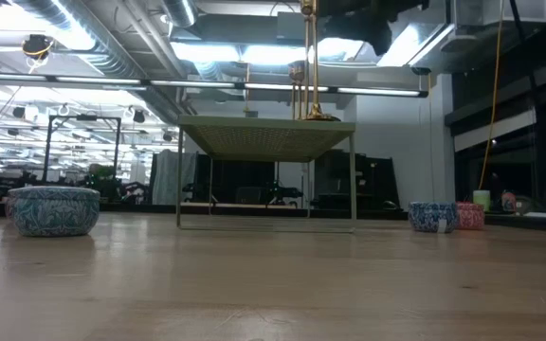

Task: Pick & Place candle stick holders
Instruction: Move the pink scented candle to the bottom right

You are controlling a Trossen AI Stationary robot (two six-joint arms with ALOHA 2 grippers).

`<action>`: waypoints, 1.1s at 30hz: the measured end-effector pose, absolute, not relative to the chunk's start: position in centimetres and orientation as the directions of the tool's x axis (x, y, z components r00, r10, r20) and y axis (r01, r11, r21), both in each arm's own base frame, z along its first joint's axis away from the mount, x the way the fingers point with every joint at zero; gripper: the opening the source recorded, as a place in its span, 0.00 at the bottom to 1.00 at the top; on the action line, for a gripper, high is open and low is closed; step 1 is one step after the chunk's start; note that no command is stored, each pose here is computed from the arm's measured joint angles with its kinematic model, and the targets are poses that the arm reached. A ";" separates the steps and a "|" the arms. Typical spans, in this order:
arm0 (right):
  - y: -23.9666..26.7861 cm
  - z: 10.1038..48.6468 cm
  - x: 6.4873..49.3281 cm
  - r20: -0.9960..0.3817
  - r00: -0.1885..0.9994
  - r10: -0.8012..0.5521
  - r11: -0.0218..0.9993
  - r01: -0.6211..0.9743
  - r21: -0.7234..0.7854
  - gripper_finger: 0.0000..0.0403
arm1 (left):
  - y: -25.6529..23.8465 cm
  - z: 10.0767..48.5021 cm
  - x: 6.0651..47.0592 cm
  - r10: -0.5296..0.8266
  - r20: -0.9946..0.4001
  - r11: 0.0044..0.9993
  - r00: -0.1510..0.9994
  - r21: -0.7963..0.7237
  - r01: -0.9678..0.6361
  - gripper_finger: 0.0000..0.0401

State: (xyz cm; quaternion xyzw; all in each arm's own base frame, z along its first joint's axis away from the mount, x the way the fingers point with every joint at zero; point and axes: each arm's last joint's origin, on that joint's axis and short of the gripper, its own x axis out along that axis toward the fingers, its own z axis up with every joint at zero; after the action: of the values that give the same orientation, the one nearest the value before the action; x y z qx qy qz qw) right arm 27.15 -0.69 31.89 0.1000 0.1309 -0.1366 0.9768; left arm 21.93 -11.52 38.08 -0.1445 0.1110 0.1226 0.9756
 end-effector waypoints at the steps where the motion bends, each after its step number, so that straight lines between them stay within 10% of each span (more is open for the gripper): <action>1: -0.7 31.8 26.9 -0.301 0.923 -0.241 0.939 0.300 0.169 0.53 | -11.5 38.1 21.9 0.207 -0.252 0.928 0.945 -0.254 -0.271 0.44; 16: -0.6 31.4 19.6 -0.634 0.747 -0.200 0.879 0.423 0.220 0.55 | -11.3 38.0 22.1 0.219 -0.255 0.926 0.942 -0.251 -0.283 0.44; 25: -1.6 29.3 17.0 -0.762 0.411 -0.501 0.581 0.812 0.057 0.55 | -11.2 37.9 22.0 0.242 -0.265 0.924 0.934 -0.230 -0.305 0.44; 33: -3.4 25.9 17.1 -0.820 0.299 -0.488 0.454 0.889 0.054 0.52 | -10.8 37.8 22.2 0.258 -0.269 0.920 0.928 -0.226 -0.321 0.44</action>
State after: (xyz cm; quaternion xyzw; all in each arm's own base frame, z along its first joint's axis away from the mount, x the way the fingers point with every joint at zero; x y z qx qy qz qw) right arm 17.14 -3.40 25.87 0.2622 0.3828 -0.4519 0.7619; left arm 22.18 -10.77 37.81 -0.1343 0.1179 0.1487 0.9726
